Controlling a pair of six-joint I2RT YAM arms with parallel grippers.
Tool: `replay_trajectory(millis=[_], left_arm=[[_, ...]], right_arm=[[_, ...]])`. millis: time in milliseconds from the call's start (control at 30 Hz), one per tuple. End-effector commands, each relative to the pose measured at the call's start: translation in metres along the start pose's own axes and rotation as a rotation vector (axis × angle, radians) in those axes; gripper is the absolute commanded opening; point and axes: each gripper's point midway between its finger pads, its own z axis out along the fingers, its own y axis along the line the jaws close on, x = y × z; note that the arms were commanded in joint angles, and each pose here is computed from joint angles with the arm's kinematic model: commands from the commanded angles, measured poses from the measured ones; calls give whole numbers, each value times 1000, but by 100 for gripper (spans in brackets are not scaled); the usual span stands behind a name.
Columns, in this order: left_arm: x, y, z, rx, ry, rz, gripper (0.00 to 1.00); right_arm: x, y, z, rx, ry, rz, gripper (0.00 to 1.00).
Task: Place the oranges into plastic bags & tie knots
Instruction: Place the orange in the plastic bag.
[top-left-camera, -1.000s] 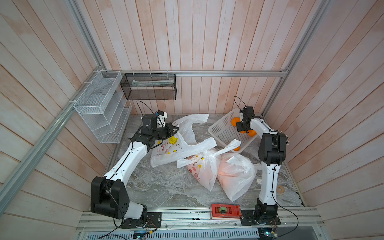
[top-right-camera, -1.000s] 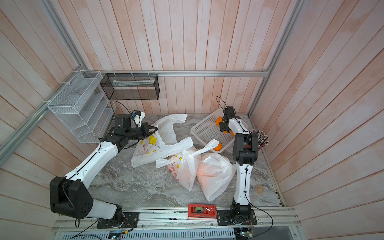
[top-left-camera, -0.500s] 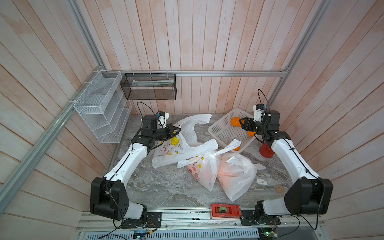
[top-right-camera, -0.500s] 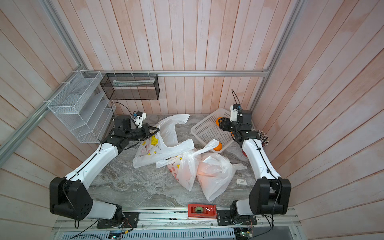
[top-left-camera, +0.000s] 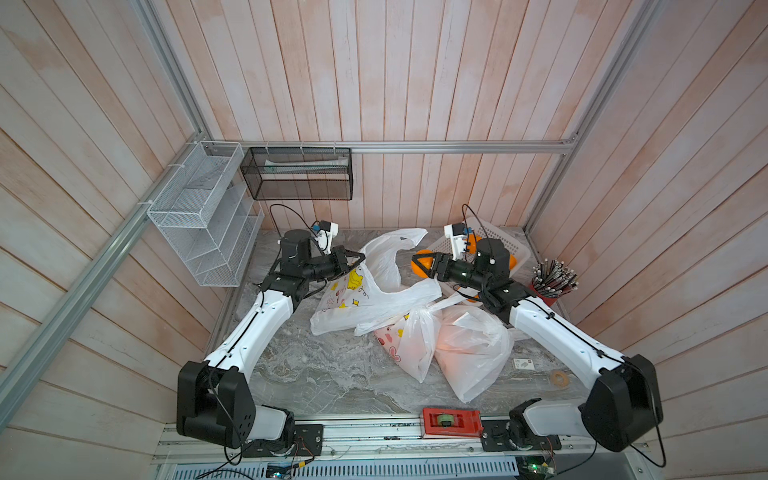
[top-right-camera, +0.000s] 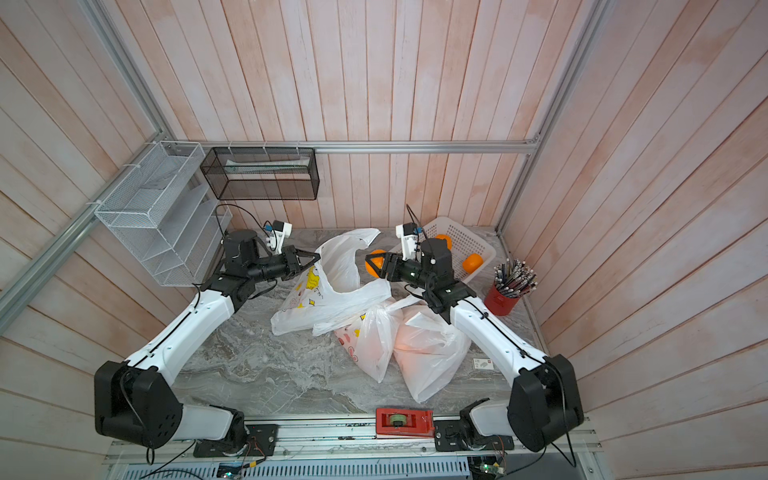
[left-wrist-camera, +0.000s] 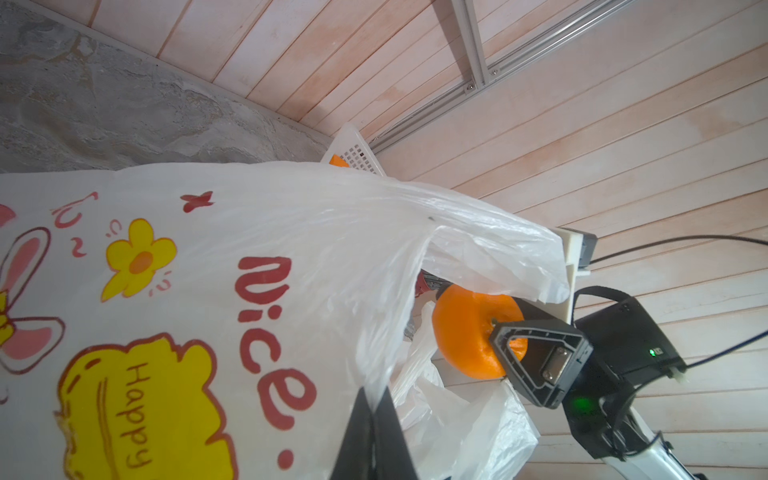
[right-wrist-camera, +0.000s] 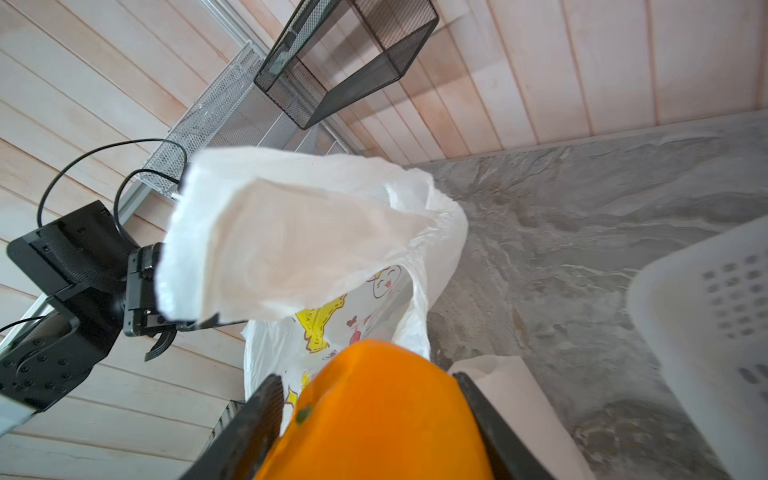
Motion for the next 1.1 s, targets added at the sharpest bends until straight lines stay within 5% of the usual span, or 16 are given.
replay_trajectory(millis=[0,200,467,1067], left_arm=[[1,-13,-5,41,-6,19,0],[0,-17,-5,52,-11,22,0],[0,-15,-4,50,-15,15,0],[0,15,-7,-27,-58,-47,0]], right_arm=[[-8,33,22,-122,-9,-2,54],[15,33,63,-153,55,43,58],[18,21,75,-103,62,29,96],[44,-20,18,90,67,43,94]])
